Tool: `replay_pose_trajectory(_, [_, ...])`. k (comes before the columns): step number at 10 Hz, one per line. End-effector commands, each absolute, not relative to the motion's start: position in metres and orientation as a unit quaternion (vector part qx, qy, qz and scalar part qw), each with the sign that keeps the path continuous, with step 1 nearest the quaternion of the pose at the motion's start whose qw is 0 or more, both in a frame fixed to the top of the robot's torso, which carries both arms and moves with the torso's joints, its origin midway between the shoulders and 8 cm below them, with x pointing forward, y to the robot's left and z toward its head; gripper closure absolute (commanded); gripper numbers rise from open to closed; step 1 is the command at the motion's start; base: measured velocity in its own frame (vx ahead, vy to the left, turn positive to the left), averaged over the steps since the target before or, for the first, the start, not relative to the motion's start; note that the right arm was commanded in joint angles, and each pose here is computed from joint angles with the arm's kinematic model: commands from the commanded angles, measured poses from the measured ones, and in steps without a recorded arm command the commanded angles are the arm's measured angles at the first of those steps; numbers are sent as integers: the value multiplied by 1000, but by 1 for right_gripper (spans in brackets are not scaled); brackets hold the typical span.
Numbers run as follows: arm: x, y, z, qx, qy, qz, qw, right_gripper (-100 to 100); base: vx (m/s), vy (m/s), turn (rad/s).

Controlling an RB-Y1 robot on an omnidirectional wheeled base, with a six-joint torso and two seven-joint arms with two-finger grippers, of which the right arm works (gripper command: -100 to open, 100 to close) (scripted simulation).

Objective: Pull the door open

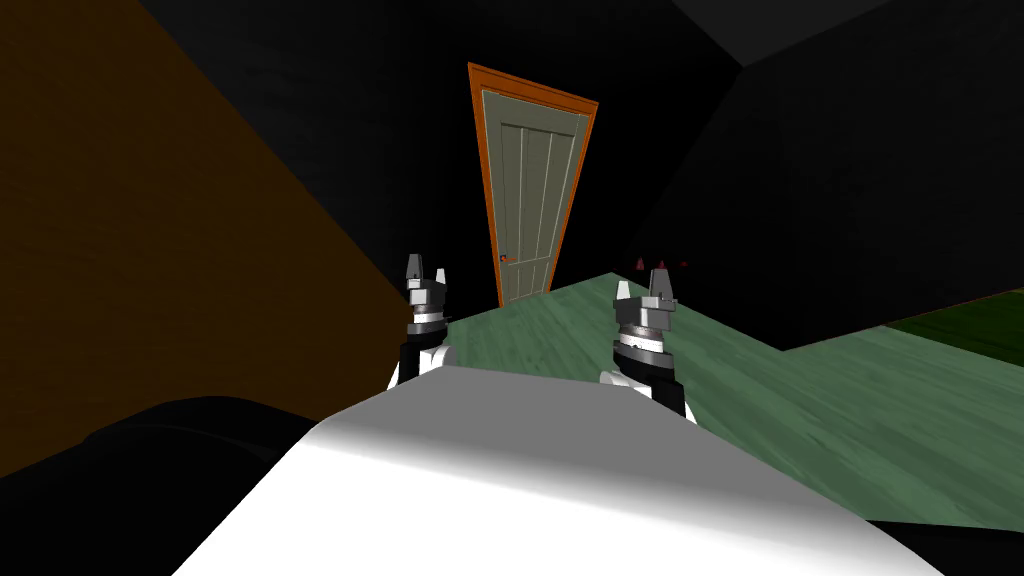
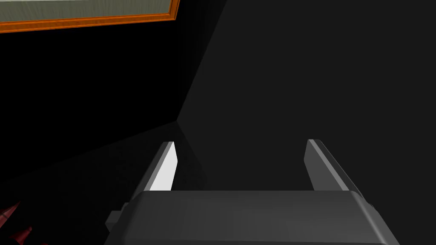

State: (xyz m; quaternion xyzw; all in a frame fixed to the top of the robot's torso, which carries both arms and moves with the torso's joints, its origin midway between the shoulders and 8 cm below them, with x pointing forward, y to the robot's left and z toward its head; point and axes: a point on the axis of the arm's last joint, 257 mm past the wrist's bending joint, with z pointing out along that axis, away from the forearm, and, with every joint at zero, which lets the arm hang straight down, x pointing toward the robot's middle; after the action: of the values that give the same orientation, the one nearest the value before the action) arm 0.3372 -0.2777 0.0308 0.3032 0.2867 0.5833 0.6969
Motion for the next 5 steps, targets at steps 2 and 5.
replay_pose_trajectory(2, [346,-278,17,308,295,583,692,-100,63,14,90])
replay_pose_trajectory(5, [359,-280,-4,317,307,581,684,-100,90,8,91])
